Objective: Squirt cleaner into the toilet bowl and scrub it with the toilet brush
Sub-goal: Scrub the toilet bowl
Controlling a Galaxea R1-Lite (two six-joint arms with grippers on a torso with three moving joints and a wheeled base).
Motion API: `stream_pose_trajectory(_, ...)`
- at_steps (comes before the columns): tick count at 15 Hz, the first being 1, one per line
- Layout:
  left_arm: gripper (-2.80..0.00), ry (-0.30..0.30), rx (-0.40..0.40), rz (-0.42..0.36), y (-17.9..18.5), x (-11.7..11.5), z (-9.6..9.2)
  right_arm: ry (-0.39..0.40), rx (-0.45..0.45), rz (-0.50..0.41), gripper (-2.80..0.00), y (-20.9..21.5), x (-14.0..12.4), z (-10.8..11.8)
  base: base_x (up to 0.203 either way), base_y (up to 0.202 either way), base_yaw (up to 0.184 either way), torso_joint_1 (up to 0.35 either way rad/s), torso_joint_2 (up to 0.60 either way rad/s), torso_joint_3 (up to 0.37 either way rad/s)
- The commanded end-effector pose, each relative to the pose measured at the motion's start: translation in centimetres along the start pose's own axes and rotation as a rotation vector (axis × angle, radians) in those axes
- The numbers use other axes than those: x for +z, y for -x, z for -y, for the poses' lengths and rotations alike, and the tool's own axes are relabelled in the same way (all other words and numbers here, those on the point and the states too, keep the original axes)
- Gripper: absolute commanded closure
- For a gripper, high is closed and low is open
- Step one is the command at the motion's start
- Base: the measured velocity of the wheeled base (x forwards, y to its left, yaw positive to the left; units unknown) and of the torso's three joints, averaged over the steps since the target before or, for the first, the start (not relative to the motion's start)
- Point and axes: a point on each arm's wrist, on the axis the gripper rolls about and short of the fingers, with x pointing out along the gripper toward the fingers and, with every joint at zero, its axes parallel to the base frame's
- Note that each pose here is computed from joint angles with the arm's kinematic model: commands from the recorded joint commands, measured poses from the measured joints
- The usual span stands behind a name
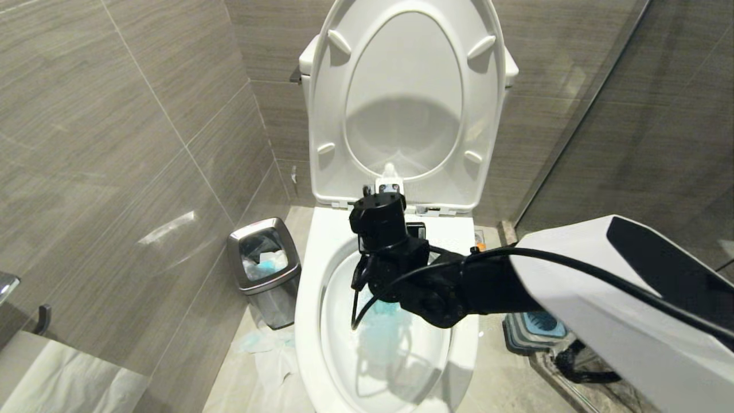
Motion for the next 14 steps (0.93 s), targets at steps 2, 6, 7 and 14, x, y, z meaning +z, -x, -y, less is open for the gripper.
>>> stream_pose_trajectory(2, 0.0, 0.0, 0.0, -0.002, 0.0, 0.0, 0.0, -0.058, 0.007, 0.05, 0.0, 2.3, 4.3, 1.9, 0.0, 0.0, 0.0, 0.0, 0.0, 0.0)
stream_pose_trajectory(6, 0.0, 0.0, 0.0, -0.002, 0.0, 0.0, 0.0, -0.027, 0.006, 0.023, 0.0, 1.5, 2.4, 1.3, 0.0, 0.0, 0.0, 0.0, 0.0, 0.0)
stream_pose_trajectory(7, 0.0, 0.0, 0.0, -0.002, 0.0, 0.0, 0.0, -0.014, 0.005, 0.01, 0.0, 1.1, 1.5, 0.9, 0.0, 0.0, 0.0, 0.0, 0.0, 0.0)
stream_pose_trajectory(14, 0.0, 0.0, 0.0, -0.002, 0.0, 0.0, 0.0, 0.062, -0.007, -0.063, 0.0, -1.5, -5.1, -0.8, 0.0, 0.0, 0.0, 0.0, 0.0, 0.0)
